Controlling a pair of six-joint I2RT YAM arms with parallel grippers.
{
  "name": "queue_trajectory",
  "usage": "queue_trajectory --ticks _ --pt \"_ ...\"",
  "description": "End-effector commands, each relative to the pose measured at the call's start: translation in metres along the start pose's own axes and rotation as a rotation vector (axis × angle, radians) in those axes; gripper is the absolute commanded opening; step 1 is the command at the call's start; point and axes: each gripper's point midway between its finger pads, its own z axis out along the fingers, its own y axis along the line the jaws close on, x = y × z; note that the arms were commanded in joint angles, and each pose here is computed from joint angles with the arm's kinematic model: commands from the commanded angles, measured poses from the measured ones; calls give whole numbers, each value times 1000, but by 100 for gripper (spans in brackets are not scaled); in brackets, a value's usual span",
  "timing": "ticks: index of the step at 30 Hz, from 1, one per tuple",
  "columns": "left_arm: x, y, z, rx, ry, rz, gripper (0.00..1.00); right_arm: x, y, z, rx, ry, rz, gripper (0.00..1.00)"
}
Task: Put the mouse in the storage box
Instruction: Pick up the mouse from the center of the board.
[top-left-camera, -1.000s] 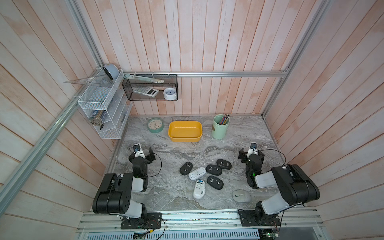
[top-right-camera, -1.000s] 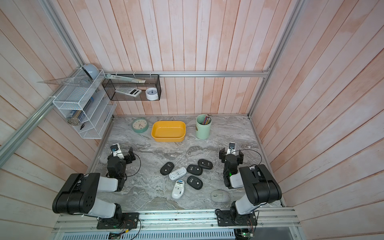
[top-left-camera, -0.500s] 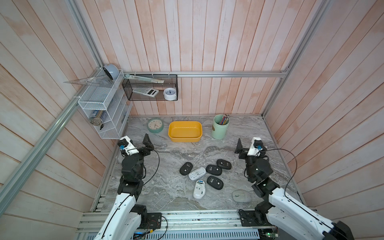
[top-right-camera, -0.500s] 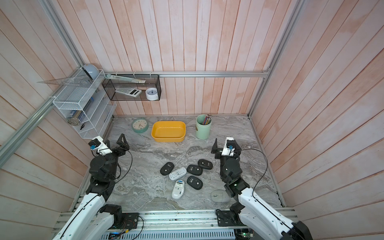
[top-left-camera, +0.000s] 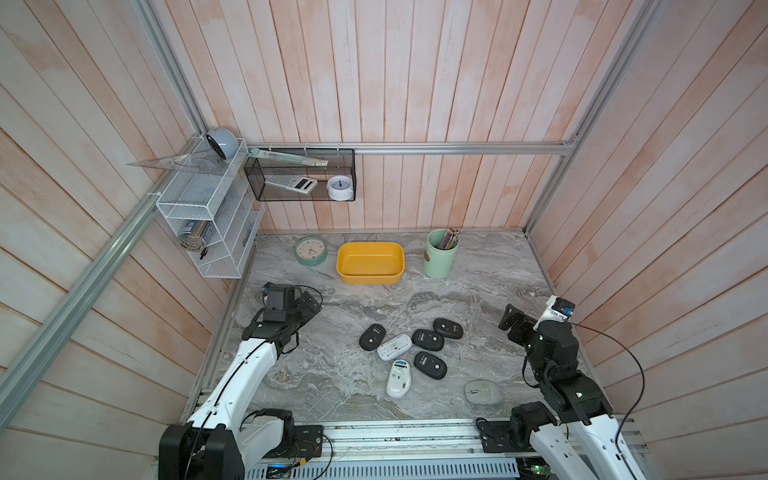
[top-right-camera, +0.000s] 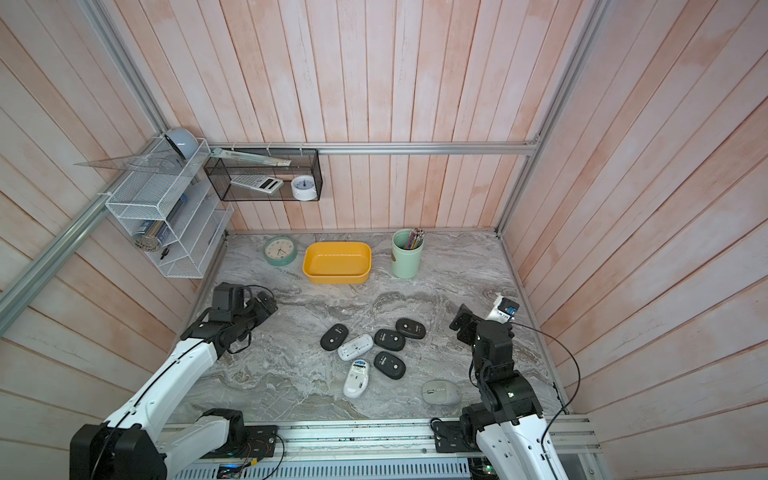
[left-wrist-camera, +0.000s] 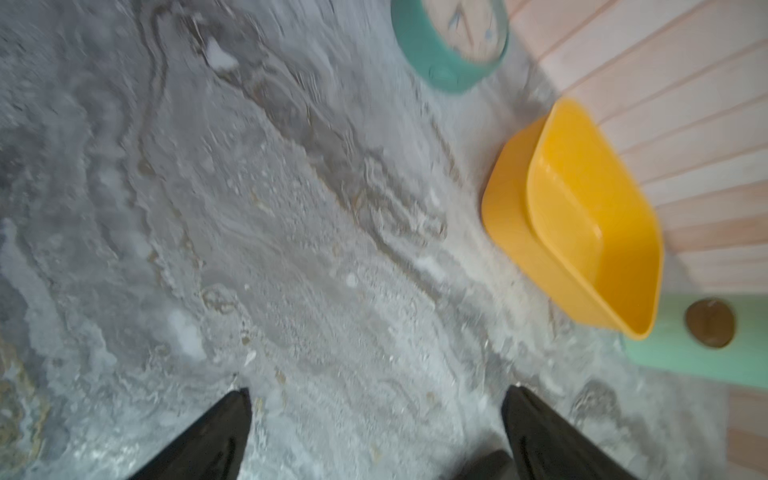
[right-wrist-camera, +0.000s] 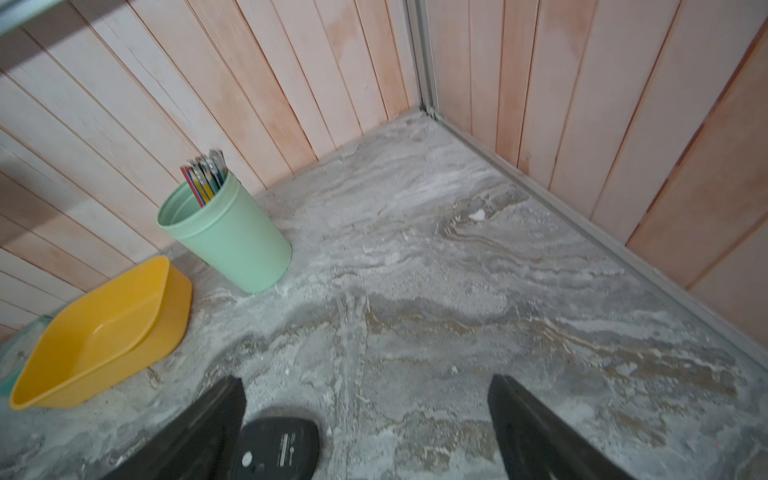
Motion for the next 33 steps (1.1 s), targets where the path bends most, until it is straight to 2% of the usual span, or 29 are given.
queue_trajectory --ticks 1,7,10,16,23,33 --pt "25 -15 -8 -41 110 147 100 29 -5 -1 31 171 1 97" --pt "78 -30 -1 -55 262 309 100 56 16 18 -66 284 -42 97" --pt "98 -33 2 -63 294 382 100 67 19 28 -80 312 -52 97" --pt "127 -56 12 6 342 467 99 93 32 40 -157 399 -97 97" --pt "139 -81 26 56 375 502 88 114 37 47 -206 419 -104 97" --pt "164 -95 48 112 475 494 76 116 40 50 -206 411 -130 97"
